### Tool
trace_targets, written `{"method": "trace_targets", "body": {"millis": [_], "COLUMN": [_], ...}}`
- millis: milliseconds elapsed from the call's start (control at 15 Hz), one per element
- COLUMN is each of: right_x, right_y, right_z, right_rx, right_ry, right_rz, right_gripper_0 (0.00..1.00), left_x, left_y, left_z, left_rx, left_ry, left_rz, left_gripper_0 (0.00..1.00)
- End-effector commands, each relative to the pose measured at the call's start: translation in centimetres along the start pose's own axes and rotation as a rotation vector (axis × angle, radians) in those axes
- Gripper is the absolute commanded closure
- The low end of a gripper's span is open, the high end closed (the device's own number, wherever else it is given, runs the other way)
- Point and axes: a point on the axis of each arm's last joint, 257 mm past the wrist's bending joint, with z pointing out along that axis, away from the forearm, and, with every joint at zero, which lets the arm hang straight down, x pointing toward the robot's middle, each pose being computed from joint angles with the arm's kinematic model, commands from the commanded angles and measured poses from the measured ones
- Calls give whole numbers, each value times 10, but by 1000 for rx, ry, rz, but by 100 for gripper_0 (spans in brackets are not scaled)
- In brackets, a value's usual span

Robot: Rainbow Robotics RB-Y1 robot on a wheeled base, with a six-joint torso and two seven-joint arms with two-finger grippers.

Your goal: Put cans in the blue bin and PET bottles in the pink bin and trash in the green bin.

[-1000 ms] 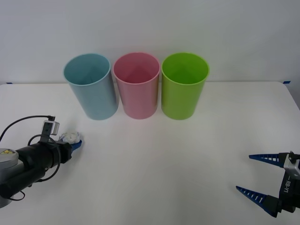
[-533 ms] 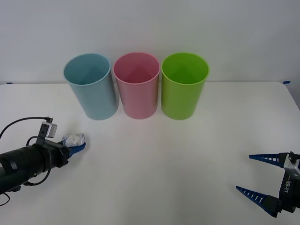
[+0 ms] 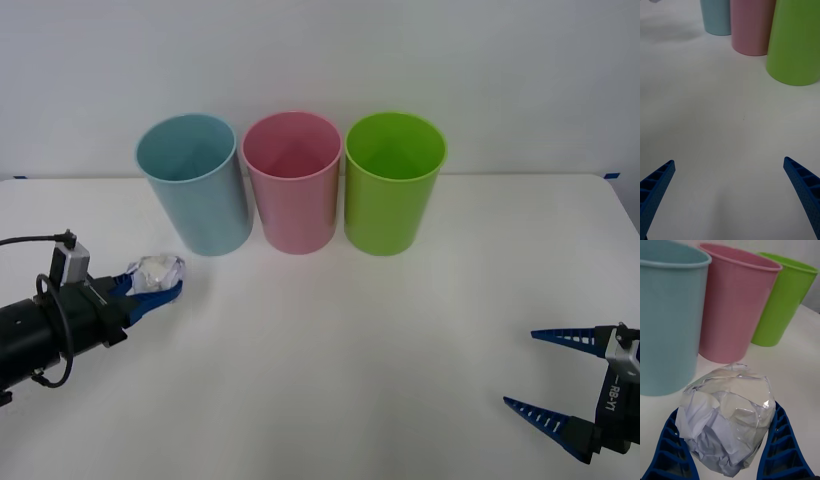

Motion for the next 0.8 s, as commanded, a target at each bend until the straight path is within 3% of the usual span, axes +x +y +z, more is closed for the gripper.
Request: {"method": "trace_targets", "body": {"millis": [67, 333, 600, 800], "right_x": [0, 0, 0, 0], "right_y": [0, 0, 0, 0], "right_z": [0, 0, 0, 0], "right_rx": [0, 0, 0, 0], "right_ry": [0, 0, 0, 0], "right_rz": [0, 0, 0, 0], "right_gripper_0": [0, 0, 0, 0], "left_x": [-32, -88, -139, -175], "left_y": [-10, -20, -46, -57], "left_z": [-2, -8, -7, -6], "left_rx": [54, 106, 175, 169], "left_ry": [-95, -232, -351, -411], "left_rz": [-7, 7, -36, -32], "left_gripper_0": [100, 100, 100, 100]}}
